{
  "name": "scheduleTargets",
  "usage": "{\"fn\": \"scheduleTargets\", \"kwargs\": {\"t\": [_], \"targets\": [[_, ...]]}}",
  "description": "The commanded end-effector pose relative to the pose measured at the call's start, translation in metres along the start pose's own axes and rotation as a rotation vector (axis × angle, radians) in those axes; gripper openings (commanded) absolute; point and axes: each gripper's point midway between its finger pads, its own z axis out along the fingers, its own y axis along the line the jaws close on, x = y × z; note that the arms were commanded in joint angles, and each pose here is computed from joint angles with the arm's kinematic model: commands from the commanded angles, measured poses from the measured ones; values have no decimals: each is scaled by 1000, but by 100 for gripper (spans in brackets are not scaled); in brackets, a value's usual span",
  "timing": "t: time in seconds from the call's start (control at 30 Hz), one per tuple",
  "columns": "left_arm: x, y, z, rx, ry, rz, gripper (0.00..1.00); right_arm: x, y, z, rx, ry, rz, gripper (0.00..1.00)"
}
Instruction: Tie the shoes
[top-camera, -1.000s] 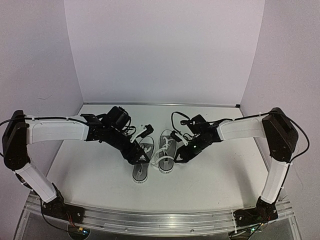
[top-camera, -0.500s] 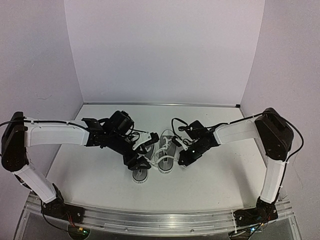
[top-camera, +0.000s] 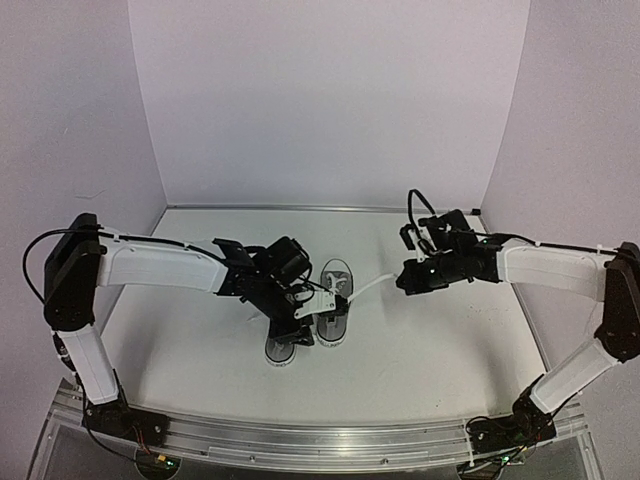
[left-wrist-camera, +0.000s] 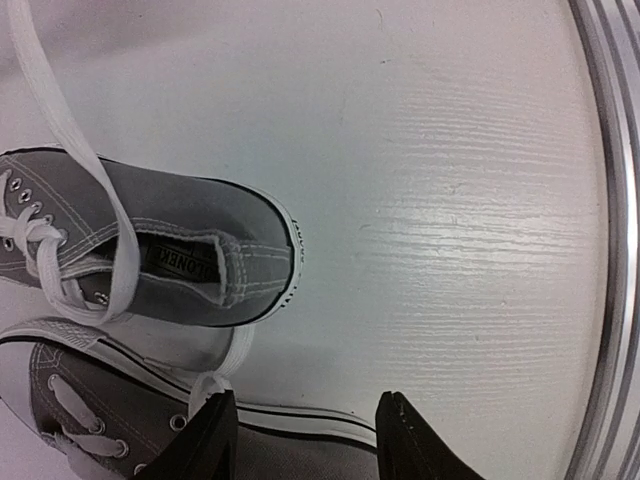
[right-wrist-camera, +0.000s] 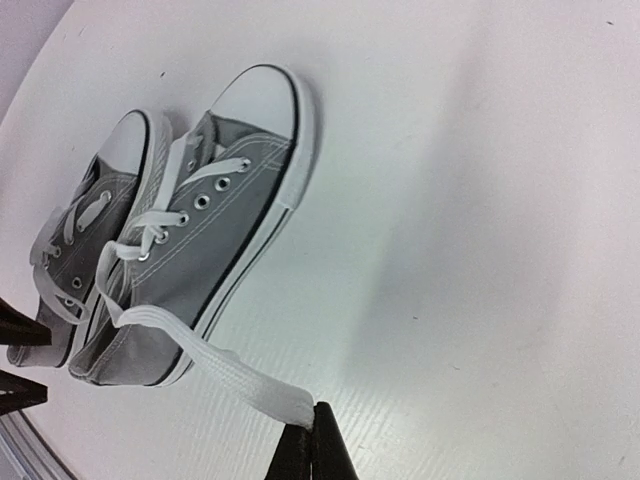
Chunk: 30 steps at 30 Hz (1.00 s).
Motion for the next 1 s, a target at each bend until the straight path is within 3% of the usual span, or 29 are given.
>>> {"fn": "scheduleTargets", "kwargs": {"t": [0.0,0.37,0.67,0.73,0.87,0.97], "targets": [[5,6,8,-5,94,81,45,-4,-19,-32,78,-61,80,0],[21,31,34,-54,166,190,46,-14,-36,-87,146,-149,114,0],[44,44,58,-27,304,261,42,-11,-35,-92,129,-147,121,0],[51,45,60,-8,329,255,38,-11,-35,-91,128,-143,123,0],[74,47,55,12,424,230,19,-8,-32,-84,107,-120,119,0],[92,48,44,18,477,198,11,-6,-28,-77,77,-104,120,0]]}}
